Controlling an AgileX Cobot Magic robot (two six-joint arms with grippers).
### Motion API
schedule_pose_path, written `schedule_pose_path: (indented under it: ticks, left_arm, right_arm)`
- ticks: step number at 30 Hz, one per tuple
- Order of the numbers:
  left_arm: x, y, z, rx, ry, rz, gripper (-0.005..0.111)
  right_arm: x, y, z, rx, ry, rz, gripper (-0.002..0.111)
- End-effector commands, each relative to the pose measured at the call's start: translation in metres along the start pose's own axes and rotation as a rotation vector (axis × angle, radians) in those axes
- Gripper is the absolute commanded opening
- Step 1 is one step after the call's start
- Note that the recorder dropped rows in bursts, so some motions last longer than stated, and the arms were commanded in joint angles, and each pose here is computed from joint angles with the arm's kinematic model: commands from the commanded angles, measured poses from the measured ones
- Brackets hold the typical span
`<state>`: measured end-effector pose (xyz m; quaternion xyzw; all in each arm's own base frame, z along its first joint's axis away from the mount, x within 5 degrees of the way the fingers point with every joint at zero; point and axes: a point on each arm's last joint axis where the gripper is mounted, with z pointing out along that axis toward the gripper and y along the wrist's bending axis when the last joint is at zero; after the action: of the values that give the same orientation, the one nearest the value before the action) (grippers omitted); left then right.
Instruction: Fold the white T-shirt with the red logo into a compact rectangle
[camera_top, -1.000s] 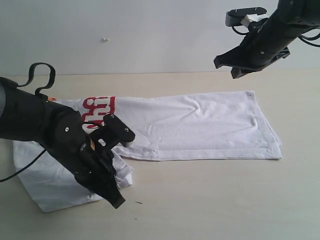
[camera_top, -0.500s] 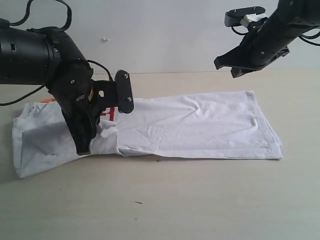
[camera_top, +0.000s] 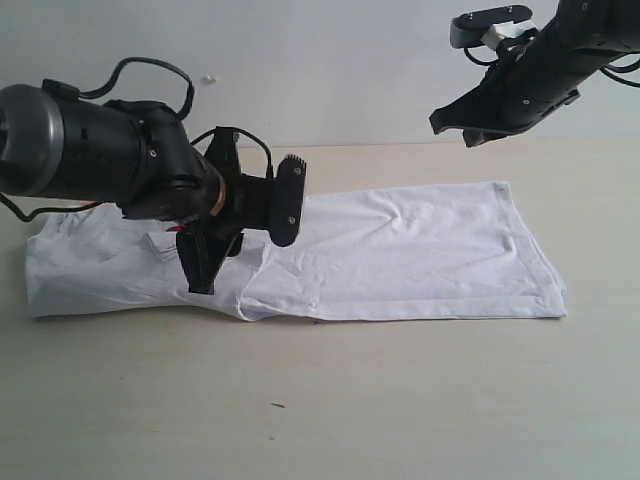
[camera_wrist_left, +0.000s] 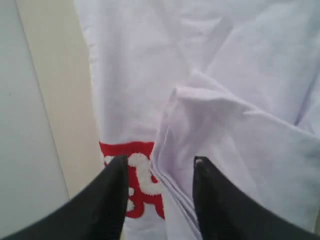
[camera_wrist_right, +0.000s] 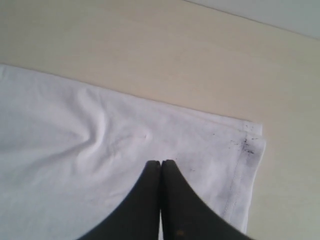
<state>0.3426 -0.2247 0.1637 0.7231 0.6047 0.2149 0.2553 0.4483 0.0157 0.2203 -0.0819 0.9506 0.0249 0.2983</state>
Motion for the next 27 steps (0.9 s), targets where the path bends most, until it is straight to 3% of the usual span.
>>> schedule_pose_path:
  ticks: [1, 4, 8, 11, 14, 17, 20, 23, 26, 27]
  left_arm:
    - [0.008, 0.008, 0.001, -0.056, 0.025, -0.116, 0.044]
    - [0.017, 0.01, -0.001, -0.061, 0.083, -0.24, 0.042]
    - [0.036, 0.006, 0.003, -0.02, 0.184, -0.539, 0.028]
    - [0.064, 0.007, 0.011, 0.056, 0.178, -0.812, 0.018]
    - [0.089, 0.008, 0.016, 0.135, 0.136, -1.004, 0.026]
    - [0.099, 0.007, 0.018, 0.244, 0.049, -1.063, 0.036]
    - [0.099, 0.013, 0.016, 0.319, -0.043, -1.066, 0.036]
    - [0.092, 0.018, 0.011, 0.382, -0.121, -0.999, 0.025]
    - [0.087, 0.015, 0.011, 0.413, -0.132, -0.909, 0.0]
    - [0.087, 0.012, 0.014, 0.422, -0.116, -0.903, 0.0]
  right_arm:
    - [-0.001, -0.003, -0.002, 0.01, -0.016, -0.011, 0.0]
    - [0.0, -0.002, -0.002, 0.008, -0.009, -0.011, 0.0]
    - [0.0, -0.002, -0.002, 0.006, -0.001, -0.011, 0.0]
    - [0.001, -0.002, -0.002, 0.004, 0.006, -0.011, 0.0]
    - [0.001, -0.002, -0.002, 0.003, 0.008, -0.011, 0.0]
    - [0.0, -0.002, -0.002, 0.007, -0.006, -0.011, 0.0]
    - [-0.001, -0.003, -0.002, 0.01, -0.019, -0.011, 0.0]
    - [-0.001, -0.003, -0.002, 0.011, -0.021, -0.011, 0.0]
    - [-0.001, -0.003, -0.002, 0.011, -0.021, -0.011, 0.0]
    - [-0.001, -0.003, -0.002, 0.011, -0.021, -0.011, 0.0]
